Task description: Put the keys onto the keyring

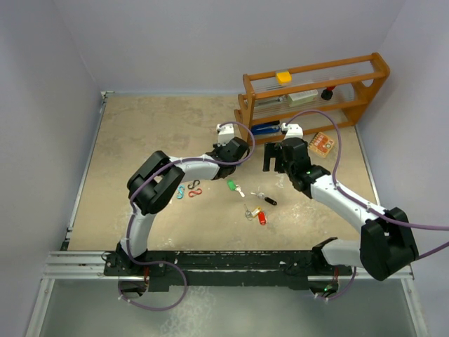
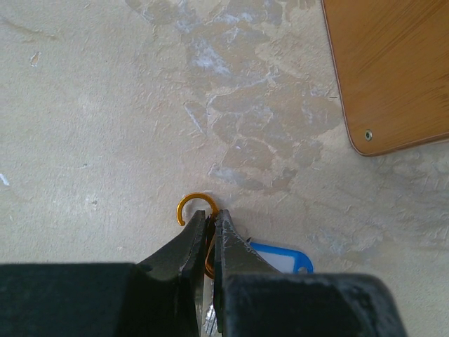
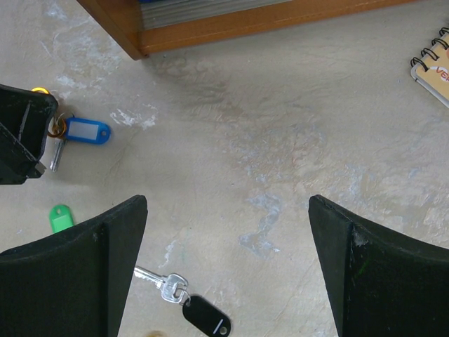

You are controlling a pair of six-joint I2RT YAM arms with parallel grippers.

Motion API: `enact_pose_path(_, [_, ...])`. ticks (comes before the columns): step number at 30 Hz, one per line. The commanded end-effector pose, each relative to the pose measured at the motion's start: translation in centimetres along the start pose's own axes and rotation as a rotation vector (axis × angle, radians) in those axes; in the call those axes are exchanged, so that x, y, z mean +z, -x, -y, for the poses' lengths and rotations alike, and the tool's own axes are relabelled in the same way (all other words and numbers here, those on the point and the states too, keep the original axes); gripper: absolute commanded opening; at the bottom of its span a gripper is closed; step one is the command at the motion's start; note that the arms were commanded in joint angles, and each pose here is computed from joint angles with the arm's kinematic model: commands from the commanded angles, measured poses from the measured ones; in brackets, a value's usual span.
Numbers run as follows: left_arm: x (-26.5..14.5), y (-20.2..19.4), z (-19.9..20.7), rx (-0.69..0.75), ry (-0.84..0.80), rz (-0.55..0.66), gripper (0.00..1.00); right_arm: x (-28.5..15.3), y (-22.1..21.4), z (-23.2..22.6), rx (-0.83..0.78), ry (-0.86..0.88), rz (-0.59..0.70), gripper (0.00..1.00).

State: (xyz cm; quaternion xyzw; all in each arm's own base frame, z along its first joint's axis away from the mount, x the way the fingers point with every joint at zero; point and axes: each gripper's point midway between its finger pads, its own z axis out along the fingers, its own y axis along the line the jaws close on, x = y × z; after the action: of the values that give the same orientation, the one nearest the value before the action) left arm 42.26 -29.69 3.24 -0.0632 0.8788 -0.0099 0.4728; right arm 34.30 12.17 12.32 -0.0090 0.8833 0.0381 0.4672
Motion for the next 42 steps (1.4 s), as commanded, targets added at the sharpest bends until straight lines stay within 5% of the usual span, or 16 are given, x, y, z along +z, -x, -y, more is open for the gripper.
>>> enact_pose_path(1, [0.3,2.3,0.4,-0.029,0.006,0.065,0.0,0.1,0.5,-0.1,0.019,0.005,0.021,1.0])
enact_pose_path(42, [0.2,4.8,-0.6,-0.056,0.045,0.143,0.0,0.6,0.4,-0.1,0.016,0.005,0.013,1.0])
